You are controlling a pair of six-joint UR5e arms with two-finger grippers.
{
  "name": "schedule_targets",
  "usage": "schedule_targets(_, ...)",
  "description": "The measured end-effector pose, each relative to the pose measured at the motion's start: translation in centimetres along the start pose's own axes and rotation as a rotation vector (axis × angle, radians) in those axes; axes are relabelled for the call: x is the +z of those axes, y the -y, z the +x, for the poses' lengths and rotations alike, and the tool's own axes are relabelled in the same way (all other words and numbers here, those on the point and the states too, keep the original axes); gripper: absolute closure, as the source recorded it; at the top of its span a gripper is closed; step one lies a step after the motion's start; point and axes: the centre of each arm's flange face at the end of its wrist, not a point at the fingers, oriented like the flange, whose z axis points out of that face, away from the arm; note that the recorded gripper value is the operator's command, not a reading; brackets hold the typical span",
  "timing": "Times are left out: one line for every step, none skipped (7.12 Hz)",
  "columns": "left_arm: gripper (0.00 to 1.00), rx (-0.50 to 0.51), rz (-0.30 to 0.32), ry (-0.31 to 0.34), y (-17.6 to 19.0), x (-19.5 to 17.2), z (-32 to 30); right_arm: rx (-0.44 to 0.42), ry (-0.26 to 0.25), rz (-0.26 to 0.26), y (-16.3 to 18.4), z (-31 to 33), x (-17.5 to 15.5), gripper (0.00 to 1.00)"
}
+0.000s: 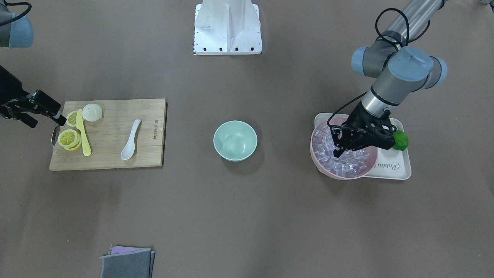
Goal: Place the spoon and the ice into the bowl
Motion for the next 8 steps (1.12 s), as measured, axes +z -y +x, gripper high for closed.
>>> schedule_targets(0.5, -0.003, 0.003, -0.006, 0.2, -0.7, -0.2, 0.001, 0.0, -0.001, 0.0, 0.0, 0.1, 0.0)
schedule_targets(0.21, -0.008, -0.001, -0.009, 0.2, -1.2, -0.6, 0.002, 0.0, -0.003, -0.1, -0.1, 0.1, 0.0)
schedule_targets(0.2, -0.012, -0.003, -0.007, 0.3, -1.3, -0.9, 0.001, 0.0, -0.004, -0.1, -0.1, 0.2, 0.0)
schedule_targets(0.2, -0.013, -0.006, -0.006, 0.2, -1.1, -0.9, 0.0, -0.001, -0.006, -0.2, -0.2, 0.3, 0.0)
schedule_targets(0.2, -0.015, -0.01, -0.003, 0.1, -0.8, -1.1, -0.001, -0.001, -0.008, -0.3, -0.2, 0.4, 0.0)
schedule_targets(0.27, -0.016, -0.014, 0.0, 0.0, -0.5, -1.2, -0.002, -0.001, -0.009, -0.3, -0.3, 0.5, 0.0)
schedule_targets(0.48, -0.017, -0.016, 0.003, -0.1, -0.4, -1.4, -0.002, -0.001, -0.01, -0.4, -0.3, 0.5, 0.0)
schedule_targets(0.48, -0.016, -0.018, 0.004, -0.2, -0.2, -1.4, -0.002, -0.001, -0.011, -0.4, -0.3, 0.5, 0.0)
